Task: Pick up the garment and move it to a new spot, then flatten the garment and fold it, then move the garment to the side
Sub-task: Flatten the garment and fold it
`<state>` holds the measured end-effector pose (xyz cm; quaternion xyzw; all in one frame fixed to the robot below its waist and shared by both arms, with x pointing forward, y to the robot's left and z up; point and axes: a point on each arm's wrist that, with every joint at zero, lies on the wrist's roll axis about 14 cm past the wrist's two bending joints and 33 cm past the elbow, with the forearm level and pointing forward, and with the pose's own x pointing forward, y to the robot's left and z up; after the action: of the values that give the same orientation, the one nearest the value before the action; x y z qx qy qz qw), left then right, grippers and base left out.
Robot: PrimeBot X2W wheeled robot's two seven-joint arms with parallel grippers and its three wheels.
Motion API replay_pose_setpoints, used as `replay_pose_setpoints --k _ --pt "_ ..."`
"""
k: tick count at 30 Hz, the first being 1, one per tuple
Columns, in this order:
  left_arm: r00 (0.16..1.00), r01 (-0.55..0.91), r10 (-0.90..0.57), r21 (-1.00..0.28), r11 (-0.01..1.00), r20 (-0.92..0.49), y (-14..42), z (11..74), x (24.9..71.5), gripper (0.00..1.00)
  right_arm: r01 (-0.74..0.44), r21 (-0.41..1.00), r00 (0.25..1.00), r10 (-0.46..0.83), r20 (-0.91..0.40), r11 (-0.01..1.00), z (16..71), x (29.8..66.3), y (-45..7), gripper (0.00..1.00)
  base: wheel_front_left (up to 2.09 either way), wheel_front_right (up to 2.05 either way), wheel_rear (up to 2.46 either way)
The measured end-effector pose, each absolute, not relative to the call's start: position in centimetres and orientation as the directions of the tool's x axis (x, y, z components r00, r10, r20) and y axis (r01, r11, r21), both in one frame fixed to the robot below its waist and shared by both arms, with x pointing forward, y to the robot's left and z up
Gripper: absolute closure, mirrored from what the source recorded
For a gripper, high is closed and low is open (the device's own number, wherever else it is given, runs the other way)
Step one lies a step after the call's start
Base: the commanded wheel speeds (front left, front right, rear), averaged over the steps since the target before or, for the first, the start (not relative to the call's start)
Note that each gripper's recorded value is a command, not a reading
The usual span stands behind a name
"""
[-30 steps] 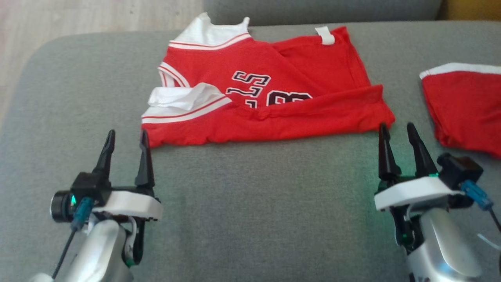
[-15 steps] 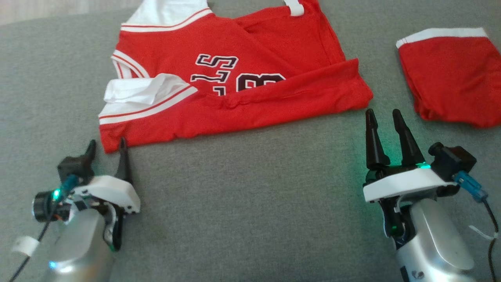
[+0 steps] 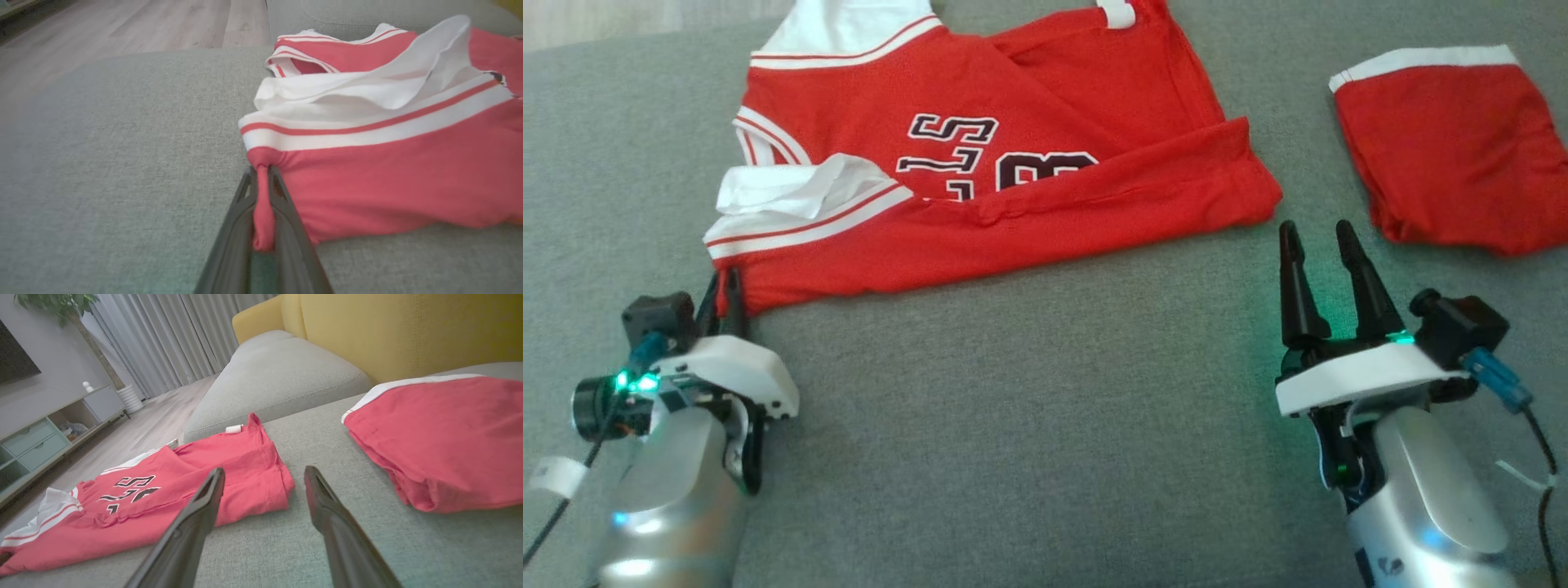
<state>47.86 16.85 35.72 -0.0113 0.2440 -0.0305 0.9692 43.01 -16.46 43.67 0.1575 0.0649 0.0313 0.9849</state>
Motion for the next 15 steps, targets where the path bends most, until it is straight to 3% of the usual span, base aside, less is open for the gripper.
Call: replay_pose_setpoints --k 10,15 --pt "0.971 0.114 -0.119 -0.036 0.993 -0.209 15.7 43.1 49.5 1.0 -0.085 0.212 0.97 0.129 -0.205 0.974 42.7 45.3 -15.5 0.0 0.0 0.0 0.0" --pt "0.987 0.121 -0.122 -0.018 0.993 -0.108 15.8 46.0 49.2 1.0 -0.063 0.168 0.933 0.118 -0.341 0.984 40.5 46.8 -15.9 0.0 0.0 0.0 0.0"
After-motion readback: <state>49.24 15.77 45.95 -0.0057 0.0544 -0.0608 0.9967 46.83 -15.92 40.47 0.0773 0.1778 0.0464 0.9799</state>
